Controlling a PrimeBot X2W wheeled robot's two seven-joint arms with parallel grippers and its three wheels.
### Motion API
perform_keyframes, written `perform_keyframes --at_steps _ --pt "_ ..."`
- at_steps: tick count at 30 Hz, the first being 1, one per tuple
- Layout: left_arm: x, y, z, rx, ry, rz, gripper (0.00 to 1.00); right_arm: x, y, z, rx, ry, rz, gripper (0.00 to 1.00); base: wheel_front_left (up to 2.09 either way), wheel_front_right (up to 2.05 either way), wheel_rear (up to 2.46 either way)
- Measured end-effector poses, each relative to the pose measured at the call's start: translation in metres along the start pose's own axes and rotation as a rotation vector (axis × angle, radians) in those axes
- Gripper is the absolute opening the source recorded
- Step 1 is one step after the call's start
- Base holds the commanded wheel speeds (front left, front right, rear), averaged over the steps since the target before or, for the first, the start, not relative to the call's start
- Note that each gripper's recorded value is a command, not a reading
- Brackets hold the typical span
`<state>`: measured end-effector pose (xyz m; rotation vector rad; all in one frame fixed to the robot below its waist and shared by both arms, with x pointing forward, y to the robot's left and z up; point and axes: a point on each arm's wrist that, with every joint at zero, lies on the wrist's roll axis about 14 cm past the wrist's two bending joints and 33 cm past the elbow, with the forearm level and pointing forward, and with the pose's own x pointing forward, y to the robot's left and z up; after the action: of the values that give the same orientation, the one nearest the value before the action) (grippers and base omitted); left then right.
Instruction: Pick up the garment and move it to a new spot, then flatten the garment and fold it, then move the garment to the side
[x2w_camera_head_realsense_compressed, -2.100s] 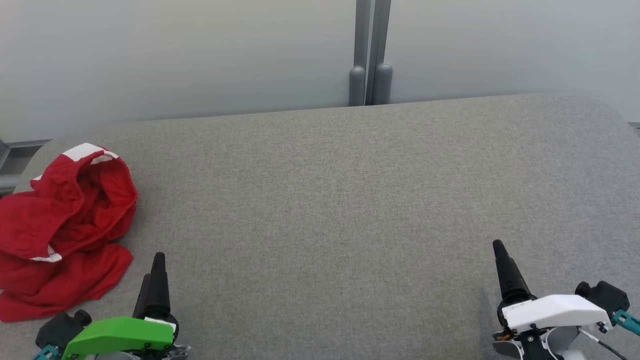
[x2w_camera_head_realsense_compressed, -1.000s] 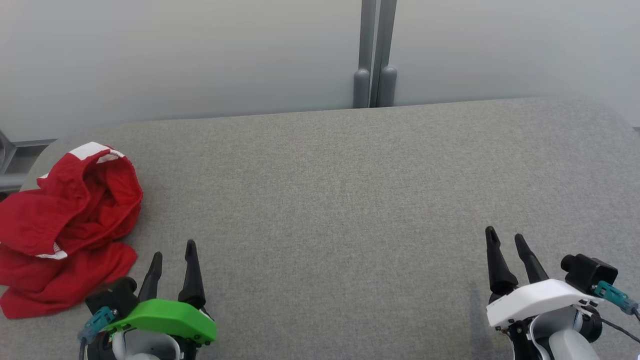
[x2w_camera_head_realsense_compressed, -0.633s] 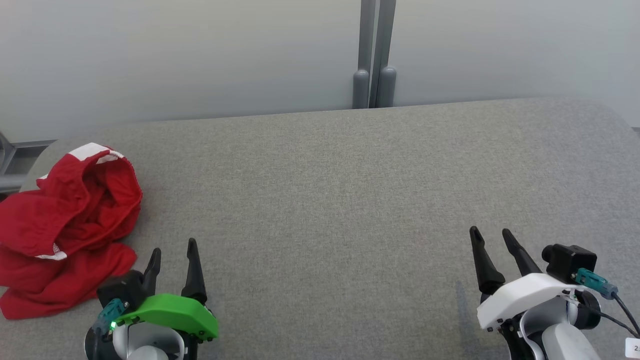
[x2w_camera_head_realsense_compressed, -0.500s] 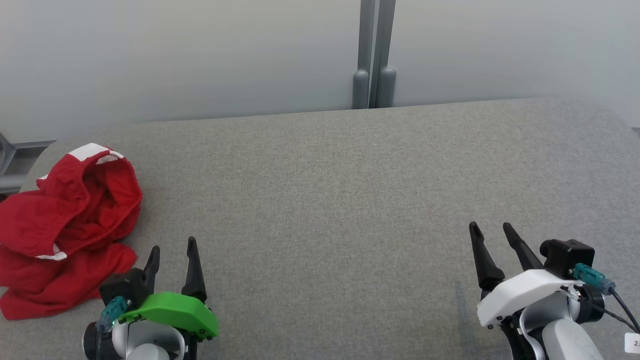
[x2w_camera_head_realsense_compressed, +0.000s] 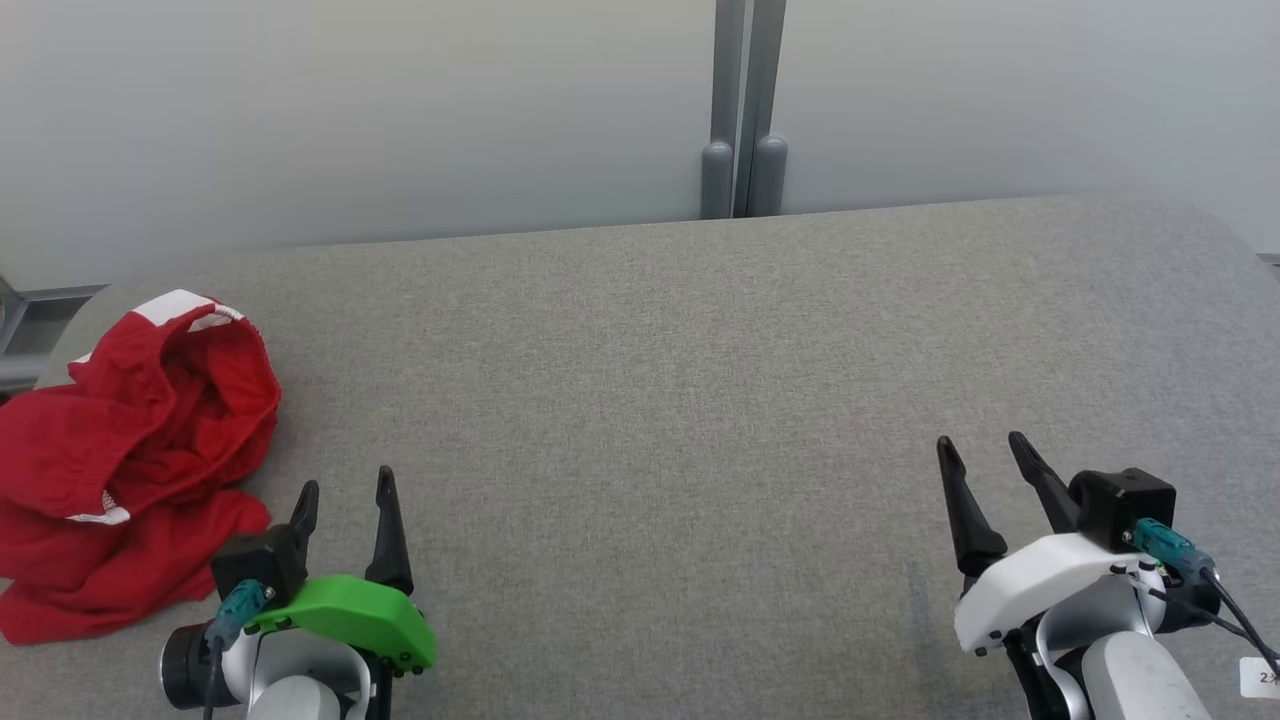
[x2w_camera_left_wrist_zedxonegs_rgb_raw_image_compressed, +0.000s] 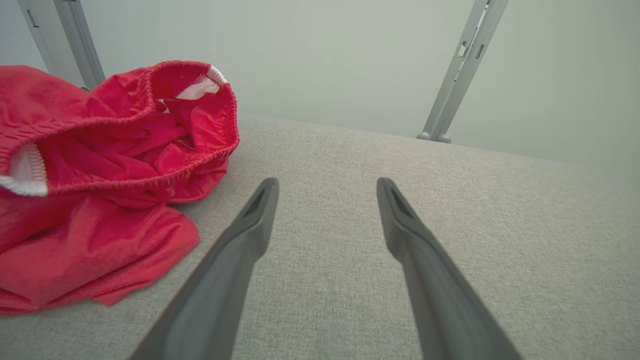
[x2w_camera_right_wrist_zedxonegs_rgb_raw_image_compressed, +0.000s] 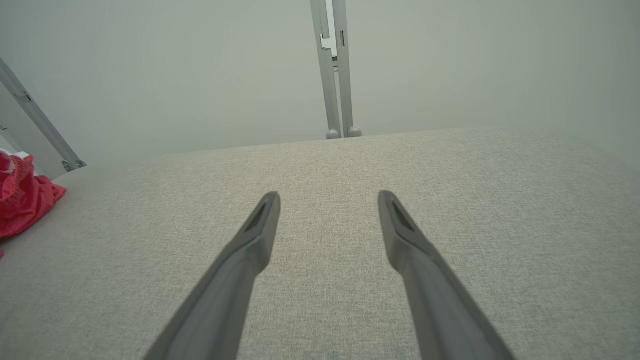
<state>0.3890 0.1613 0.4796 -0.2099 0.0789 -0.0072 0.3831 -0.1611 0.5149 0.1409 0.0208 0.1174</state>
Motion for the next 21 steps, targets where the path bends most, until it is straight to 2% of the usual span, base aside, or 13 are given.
perform_keyframes --at_steps 5,21 --pt "0.0001 -0.0024 0.0002 -0.001 -0.001 -0.015 1.0 0.0 0.0041 -0.0022 -0.015 0.006 0.013 1.0 0.0 0.0 0.0" --pt "0.0003 -0.0079 0.0021 0.1 -0.022 -0.04 1.0 0.0033 0.0064 0.002 -0.123 -0.011 0.024 1.0 0.0 0.0 0.0"
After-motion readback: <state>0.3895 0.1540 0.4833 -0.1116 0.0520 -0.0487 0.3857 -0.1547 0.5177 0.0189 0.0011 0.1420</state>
